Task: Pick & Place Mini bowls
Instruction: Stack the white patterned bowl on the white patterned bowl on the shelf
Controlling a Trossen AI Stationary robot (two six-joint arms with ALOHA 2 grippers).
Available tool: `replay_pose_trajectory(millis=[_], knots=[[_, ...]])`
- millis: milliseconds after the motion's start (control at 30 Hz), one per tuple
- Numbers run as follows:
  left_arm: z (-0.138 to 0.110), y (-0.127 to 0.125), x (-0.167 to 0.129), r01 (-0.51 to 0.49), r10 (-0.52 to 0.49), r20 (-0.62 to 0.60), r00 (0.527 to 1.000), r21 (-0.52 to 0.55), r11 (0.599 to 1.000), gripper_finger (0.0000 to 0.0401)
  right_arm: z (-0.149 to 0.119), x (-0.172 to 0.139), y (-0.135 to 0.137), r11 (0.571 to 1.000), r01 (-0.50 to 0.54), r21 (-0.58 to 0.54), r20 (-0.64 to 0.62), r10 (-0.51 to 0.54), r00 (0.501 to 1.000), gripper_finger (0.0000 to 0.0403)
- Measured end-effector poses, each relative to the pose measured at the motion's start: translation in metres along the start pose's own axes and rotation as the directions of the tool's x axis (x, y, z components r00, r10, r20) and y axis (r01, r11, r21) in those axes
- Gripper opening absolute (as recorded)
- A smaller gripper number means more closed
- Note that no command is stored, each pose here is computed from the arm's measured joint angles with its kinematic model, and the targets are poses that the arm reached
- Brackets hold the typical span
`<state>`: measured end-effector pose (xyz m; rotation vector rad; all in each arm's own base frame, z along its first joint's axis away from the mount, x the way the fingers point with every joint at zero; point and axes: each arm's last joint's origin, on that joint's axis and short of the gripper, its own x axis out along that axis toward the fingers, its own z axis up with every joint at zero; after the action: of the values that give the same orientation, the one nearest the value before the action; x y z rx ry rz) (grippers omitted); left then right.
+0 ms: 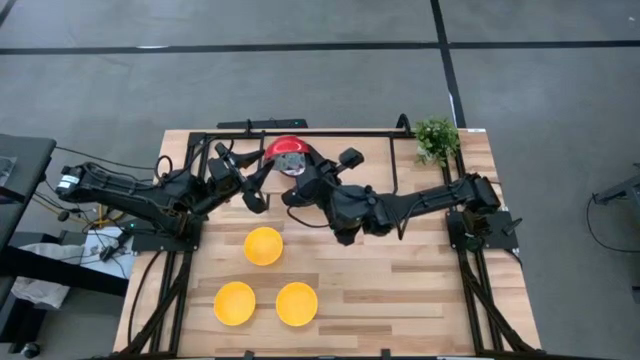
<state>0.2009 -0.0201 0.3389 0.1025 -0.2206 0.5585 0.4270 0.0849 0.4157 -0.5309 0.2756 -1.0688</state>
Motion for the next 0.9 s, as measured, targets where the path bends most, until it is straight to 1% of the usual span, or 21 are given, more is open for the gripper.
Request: replay_pose_trajectory(millis=[167,267,467,567,733,900], knots=[[0.0009,0.0005,0.0,-0.01,0.01,0.006,1.0,-0.012,1.0,0.0101,0.0009,0.0003,0.0009,0.999,-0.035,0.028,0.031,0.034,0.999,0.0],[0.0015,0.0015,0.0002,-0.031,0.031,0.008,0.999,-0.021,0.999,0.0077,0.0008,0.0004,0.0012,0.999,-0.041,0.03,0.036,0.04,0.999,0.0],[0.0028,0.0026,0.0002,-0.064,0.064,0.013,0.998,-0.044,0.997,0.0063,0.0006,0.0004,0.0024,0.997,-0.064,0.053,0.049,0.061,0.997,0.0],[0.0033,0.0034,0.0002,-0.08,0.081,0.014,0.997,-0.066,0.995,0.0045,0.0007,0.0003,0.0033,0.993,-0.087,0.078,0.065,0.082,0.995,0.0003],[0.0043,0.004,0.0,-0.084,0.086,0.02,0.996,-0.079,0.993,0.0036,0.0012,-0.0005,0.0038,0.991,-0.103,0.083,0.078,0.097,0.992,0.0018],[0.0044,0.0042,0.0,-0.085,0.087,0.02,0.996,-0.116,0.99,0.0024,0.0018,-0.0017,0.0044,0.989,-0.129,0.078,0.096,0.121,0.988,0.0031]])
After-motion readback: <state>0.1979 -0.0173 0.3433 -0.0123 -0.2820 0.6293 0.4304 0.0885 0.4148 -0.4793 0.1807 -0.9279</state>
